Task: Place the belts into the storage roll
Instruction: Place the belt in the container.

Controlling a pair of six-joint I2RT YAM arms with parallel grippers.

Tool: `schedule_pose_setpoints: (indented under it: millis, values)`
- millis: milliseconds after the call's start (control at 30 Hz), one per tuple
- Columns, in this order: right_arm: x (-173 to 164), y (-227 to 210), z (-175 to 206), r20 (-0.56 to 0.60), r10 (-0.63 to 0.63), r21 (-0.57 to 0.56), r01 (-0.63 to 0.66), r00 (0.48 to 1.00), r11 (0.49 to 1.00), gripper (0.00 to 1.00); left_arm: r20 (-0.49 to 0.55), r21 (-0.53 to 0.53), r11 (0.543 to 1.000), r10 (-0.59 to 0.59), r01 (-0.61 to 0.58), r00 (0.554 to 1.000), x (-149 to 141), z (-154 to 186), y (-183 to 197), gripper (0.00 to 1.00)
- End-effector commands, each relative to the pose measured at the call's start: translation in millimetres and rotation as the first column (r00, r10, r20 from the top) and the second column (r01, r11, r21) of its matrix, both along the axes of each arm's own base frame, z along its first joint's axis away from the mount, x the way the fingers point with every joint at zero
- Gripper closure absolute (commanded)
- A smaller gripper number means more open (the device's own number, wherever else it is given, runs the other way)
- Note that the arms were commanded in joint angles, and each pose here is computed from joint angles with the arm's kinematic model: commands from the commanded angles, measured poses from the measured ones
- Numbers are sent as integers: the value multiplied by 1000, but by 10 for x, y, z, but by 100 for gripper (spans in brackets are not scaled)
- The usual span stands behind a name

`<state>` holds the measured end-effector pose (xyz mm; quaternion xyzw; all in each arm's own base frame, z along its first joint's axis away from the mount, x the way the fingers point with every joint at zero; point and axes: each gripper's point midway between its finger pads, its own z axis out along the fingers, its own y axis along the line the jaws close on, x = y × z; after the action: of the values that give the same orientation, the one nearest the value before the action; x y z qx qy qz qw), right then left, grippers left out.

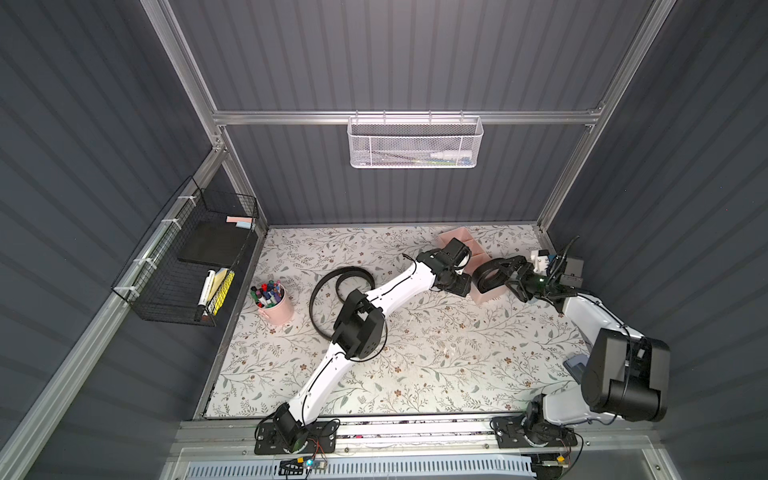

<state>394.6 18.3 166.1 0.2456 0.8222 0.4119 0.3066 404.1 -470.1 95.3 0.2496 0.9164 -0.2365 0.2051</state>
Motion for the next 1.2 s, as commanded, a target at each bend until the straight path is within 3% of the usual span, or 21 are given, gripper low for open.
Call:
schedule_pose_setpoints:
  millis: [0,67,233,400,533,667,733,867,1067,1167]
  values:
    - [-47,-103,197,4,-30,-64,30,1000,998,1,39,-33,999,-23,24,999,-39,324,29,42]
    - [-82,-155,338,12,-32,-134,33,999,990,1,50,-34,999,-32,34,998,-65,371,56,39]
    - [-127,-247,738,75,-29,-283,50,997,958,1,101,-14,1000,-21,23,995,-106,587,254,15]
    - [-90,83,1132,186,112,-365,-37,976,930,1,126,23,999,36,-39,991,-124,784,692,1]
    - [-103,683,1435,288,326,-464,-167,900,870,1,126,44,990,125,-131,984,-158,873,1212,1]
    - [-110,1208,1540,387,443,-347,-317,809,883,1,90,66,963,256,-263,962,-240,900,1823,0]
    - [-90,1472,1433,350,497,-304,-406,794,862,1,89,118,940,311,-320,946,-326,881,2113,0]
    - [-205,2118,904,113,665,-314,-608,738,729,1,99,236,872,417,-428,904,-549,843,2652,1]
    - [-215,2792,304,-27,743,-338,-705,669,623,6,-7,433,734,584,-524,812,-892,515,3376,1]
    - [-219,2981,153,-92,767,-283,-755,635,591,9,-45,429,700,648,-571,760,-884,342,3567,1]
